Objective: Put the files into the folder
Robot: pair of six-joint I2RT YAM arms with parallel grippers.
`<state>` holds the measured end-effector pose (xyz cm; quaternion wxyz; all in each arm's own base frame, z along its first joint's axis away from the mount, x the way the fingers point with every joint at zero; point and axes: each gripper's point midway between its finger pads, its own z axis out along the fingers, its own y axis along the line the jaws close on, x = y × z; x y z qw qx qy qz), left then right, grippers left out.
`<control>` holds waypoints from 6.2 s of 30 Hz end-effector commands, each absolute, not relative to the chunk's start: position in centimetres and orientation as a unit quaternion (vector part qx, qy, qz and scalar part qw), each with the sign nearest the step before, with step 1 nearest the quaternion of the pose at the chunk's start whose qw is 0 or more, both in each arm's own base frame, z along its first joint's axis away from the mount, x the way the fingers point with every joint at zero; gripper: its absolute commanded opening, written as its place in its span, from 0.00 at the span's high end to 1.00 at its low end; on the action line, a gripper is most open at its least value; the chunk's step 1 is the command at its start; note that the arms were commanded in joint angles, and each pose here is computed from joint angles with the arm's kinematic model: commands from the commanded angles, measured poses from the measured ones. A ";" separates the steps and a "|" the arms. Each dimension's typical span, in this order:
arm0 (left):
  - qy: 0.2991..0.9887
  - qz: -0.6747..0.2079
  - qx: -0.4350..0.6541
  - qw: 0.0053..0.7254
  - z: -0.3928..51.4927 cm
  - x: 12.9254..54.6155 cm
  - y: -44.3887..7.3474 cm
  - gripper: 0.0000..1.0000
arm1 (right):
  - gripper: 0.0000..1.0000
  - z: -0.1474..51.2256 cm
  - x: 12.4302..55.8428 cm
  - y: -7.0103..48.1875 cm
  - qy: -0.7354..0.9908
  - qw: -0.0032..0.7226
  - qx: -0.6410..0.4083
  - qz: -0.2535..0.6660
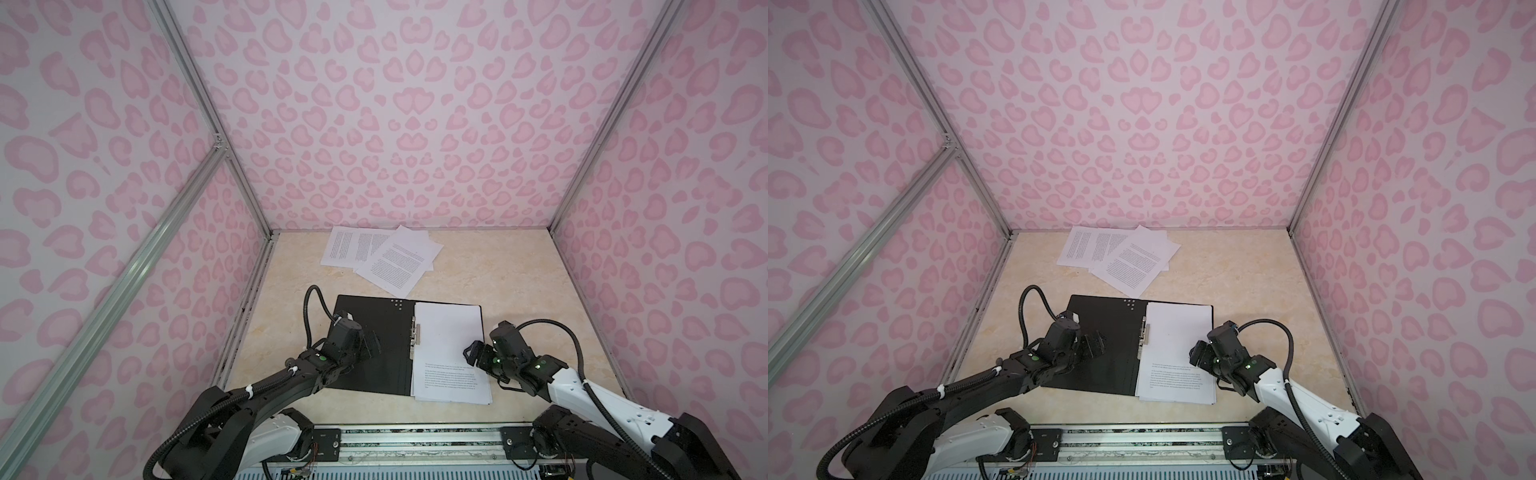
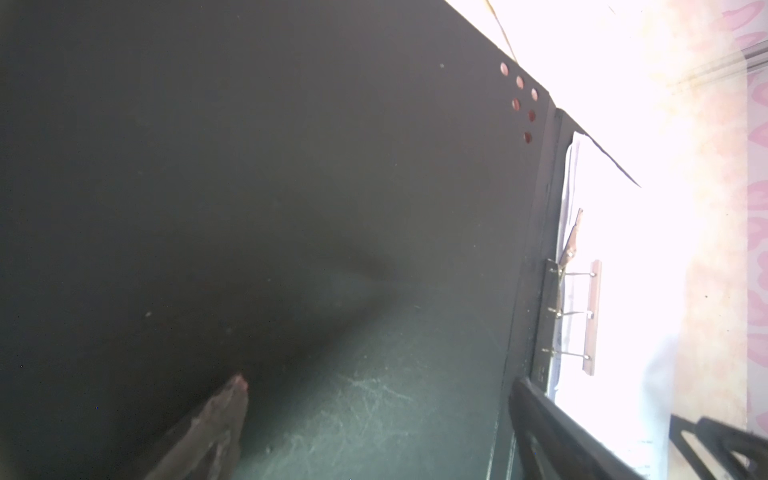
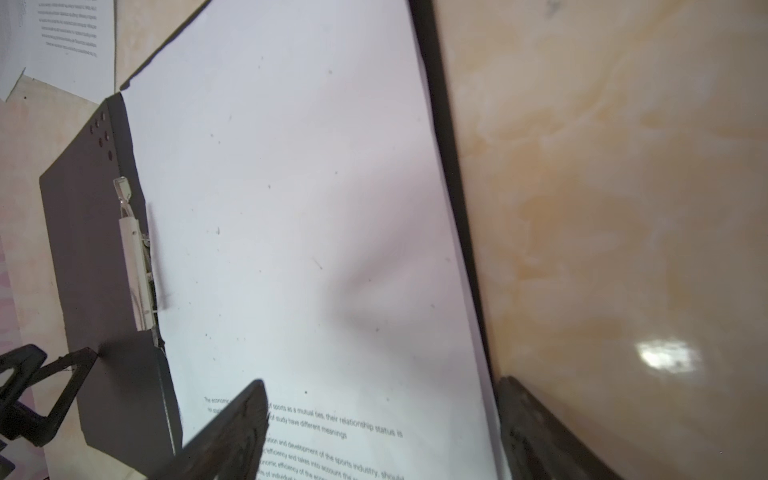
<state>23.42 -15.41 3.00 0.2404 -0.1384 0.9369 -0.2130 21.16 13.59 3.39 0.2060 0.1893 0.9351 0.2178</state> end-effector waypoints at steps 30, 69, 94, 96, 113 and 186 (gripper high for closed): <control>0.972 -0.102 -0.173 0.120 -2.0 16.7 -10.8 0.02 | 0.15 3.7 22.8 14.0 0.956 0.192 0.148 0.164; 0.950 -0.151 -0.110 0.251 10.9 23.8 -14.0 0.02 | 0.09 9.2 31.4 16.0 0.944 0.234 0.087 0.216; 0.940 -0.270 -0.018 0.206 6.1 53.8 -23.4 0.00 | 0.14 5.3 62.4 19.9 0.844 0.296 0.196 0.402; 0.944 -0.268 -0.024 0.192 4.9 53.2 -23.3 0.00 | 0.14 4.7 63.1 20.4 0.842 0.292 0.204 0.405; 0.951 -0.252 -0.126 0.127 0.3 49.4 -23.1 0.01 | 0.18 5.7 61.4 24.7 0.827 0.282 0.195 0.446; 0.778 -0.254 0.100 0.566 26.1 25.7 -13.7 0.02 | 1.00 27.6 33.5 26.2 0.839 0.211 -0.068 0.497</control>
